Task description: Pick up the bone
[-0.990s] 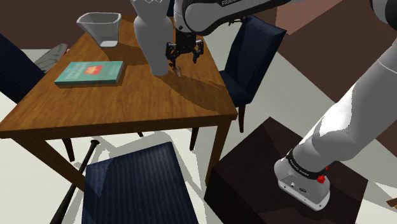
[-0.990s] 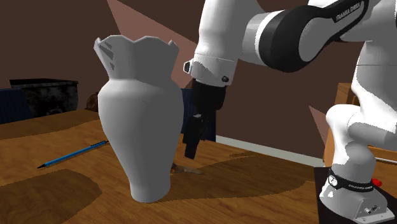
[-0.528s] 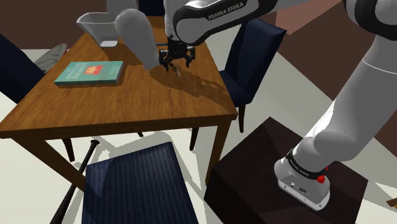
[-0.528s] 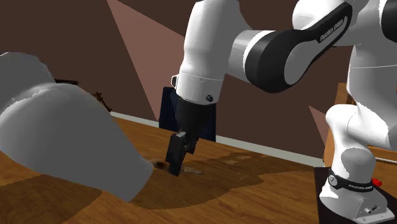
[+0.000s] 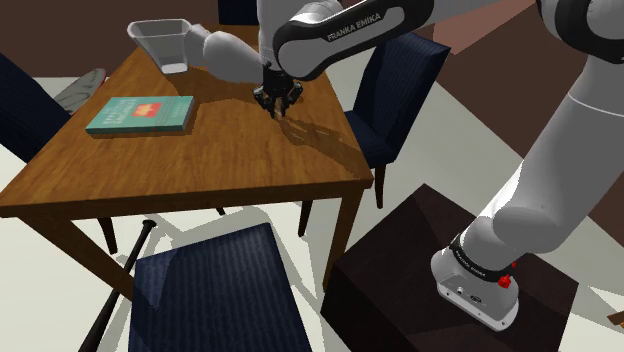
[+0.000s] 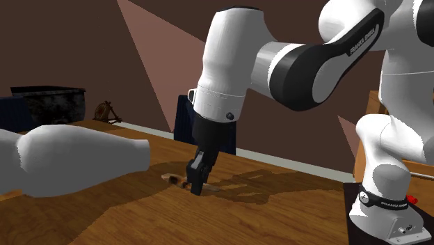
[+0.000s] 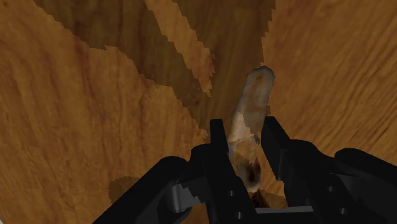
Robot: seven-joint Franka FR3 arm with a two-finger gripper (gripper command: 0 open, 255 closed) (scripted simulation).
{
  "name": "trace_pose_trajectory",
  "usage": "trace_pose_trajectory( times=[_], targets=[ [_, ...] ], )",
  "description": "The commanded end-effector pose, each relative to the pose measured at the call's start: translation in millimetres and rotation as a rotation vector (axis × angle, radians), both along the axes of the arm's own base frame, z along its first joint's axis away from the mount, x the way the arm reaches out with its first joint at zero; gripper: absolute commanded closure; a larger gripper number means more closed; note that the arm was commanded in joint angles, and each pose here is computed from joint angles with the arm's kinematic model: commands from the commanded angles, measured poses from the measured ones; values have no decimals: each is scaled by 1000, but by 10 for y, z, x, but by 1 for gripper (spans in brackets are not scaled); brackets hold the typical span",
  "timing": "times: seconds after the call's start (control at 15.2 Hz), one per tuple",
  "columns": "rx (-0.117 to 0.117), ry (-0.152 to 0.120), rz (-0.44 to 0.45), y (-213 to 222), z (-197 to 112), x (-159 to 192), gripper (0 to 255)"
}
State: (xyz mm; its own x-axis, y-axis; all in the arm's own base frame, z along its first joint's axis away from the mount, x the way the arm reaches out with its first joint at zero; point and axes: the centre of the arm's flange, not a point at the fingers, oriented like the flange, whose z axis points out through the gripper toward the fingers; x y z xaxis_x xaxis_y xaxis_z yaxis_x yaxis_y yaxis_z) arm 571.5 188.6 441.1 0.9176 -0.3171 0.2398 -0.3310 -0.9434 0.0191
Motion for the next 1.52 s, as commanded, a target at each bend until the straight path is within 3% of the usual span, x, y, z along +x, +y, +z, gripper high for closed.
trace_pose_trajectory(
  times=[0.0, 0.33, 1.45],
  targets=[
    [-4, 12, -4, -24, -59, -5, 255],
    [-4, 12, -4, -33, -46, 9, 255],
    [-4, 12, -4, -33, 754, 9, 255]
  ],
)
